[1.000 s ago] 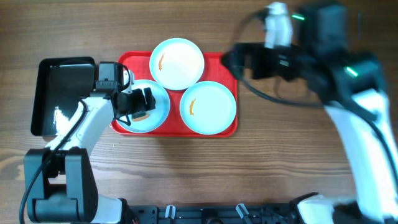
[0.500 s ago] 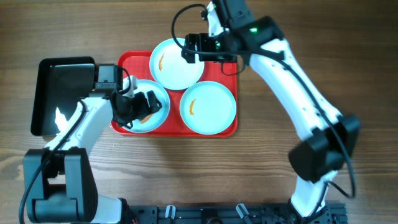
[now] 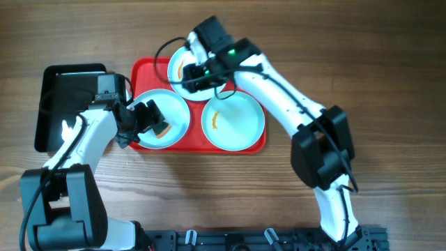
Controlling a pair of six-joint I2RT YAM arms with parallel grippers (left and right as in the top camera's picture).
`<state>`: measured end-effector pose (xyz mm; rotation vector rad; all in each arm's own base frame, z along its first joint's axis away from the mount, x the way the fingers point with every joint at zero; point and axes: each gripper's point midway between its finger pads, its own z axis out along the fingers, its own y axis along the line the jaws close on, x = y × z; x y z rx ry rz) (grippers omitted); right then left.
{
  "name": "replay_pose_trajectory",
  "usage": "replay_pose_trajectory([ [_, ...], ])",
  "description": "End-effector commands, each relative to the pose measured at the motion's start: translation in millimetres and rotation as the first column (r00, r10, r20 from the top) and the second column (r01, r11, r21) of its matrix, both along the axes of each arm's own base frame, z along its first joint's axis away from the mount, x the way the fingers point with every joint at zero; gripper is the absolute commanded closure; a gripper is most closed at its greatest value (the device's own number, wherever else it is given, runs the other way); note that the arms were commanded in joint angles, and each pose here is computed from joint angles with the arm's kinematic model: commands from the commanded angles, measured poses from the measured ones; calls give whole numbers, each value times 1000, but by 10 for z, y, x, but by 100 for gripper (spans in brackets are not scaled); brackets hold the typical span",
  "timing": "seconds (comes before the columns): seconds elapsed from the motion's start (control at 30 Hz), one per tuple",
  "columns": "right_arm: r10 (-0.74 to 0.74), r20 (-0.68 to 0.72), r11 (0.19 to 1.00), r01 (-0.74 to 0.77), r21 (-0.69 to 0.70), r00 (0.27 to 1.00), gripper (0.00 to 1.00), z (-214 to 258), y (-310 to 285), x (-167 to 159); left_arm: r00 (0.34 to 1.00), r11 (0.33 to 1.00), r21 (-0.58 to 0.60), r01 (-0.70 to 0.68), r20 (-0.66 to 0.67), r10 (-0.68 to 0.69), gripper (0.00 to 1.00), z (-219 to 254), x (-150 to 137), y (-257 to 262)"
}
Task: Clean dirty plates on tray and stack at the side
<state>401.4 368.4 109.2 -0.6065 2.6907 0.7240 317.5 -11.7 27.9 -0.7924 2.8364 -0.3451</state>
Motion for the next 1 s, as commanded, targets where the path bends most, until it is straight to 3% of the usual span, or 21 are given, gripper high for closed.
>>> replay_pose_trajectory([
  [0.0, -17, -1, 998, 17, -55, 1000, 28, -198, 43, -13, 999, 999, 28, -35, -25, 36, 0, -58, -52, 69],
  [0.13, -52, -49, 996, 48, -75, 997, 43, -284, 23, -95, 999, 999, 27, -40, -26, 40, 2, -58, -52, 72],
  [0.37, -41, -84, 992, 30, -125, 996, 57, -617, 17, -216, 999, 999, 27, -39, -29, 40, 2, -60, -61, 70],
  [0.87, -28, -131, 988, 8, -151, 991, 59, -977, 143, -389, 998, 999, 24, -38, -40, 38, 0, -64, -86, 62],
  [0.97, -64, -133, 983, 40, -179, 989, 65, -1055, 113, -381, 998, 999, 22, -37, -51, 38, 0, -69, -114, 58],
])
